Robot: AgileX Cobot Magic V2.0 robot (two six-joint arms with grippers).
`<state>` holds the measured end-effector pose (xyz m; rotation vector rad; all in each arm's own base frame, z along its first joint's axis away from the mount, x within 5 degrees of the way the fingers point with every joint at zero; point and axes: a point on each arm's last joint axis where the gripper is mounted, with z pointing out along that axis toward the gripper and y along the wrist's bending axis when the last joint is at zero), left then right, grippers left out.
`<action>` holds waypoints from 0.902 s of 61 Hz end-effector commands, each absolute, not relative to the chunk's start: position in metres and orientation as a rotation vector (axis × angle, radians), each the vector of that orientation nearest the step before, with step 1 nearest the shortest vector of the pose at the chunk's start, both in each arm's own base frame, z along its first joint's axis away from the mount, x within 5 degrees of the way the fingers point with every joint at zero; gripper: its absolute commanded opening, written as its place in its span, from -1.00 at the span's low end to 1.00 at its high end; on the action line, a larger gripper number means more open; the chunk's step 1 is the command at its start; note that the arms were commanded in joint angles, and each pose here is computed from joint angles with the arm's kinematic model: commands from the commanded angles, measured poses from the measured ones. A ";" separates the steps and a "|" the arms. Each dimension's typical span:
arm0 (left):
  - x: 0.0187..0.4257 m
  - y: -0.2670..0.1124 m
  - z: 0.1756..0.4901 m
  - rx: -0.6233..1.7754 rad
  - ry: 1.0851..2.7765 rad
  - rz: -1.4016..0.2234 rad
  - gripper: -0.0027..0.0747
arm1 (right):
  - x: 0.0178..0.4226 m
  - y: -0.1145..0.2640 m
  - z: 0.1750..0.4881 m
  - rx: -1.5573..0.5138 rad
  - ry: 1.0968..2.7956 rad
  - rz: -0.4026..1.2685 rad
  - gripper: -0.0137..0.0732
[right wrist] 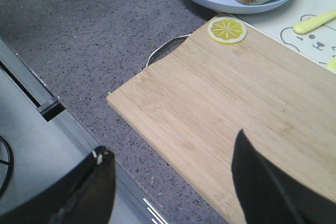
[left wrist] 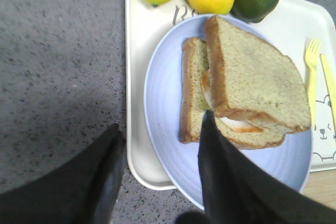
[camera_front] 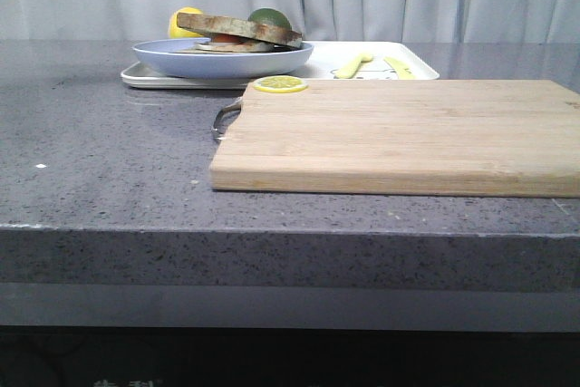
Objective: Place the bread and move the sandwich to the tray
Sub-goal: 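Open the left gripper and raise it away from the plate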
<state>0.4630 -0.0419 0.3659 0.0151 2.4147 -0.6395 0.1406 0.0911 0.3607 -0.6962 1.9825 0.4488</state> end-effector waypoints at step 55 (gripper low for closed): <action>0.172 -0.085 0.402 0.581 1.942 -0.216 -0.18 | 0.143 0.090 0.374 -0.649 1.908 0.449 0.45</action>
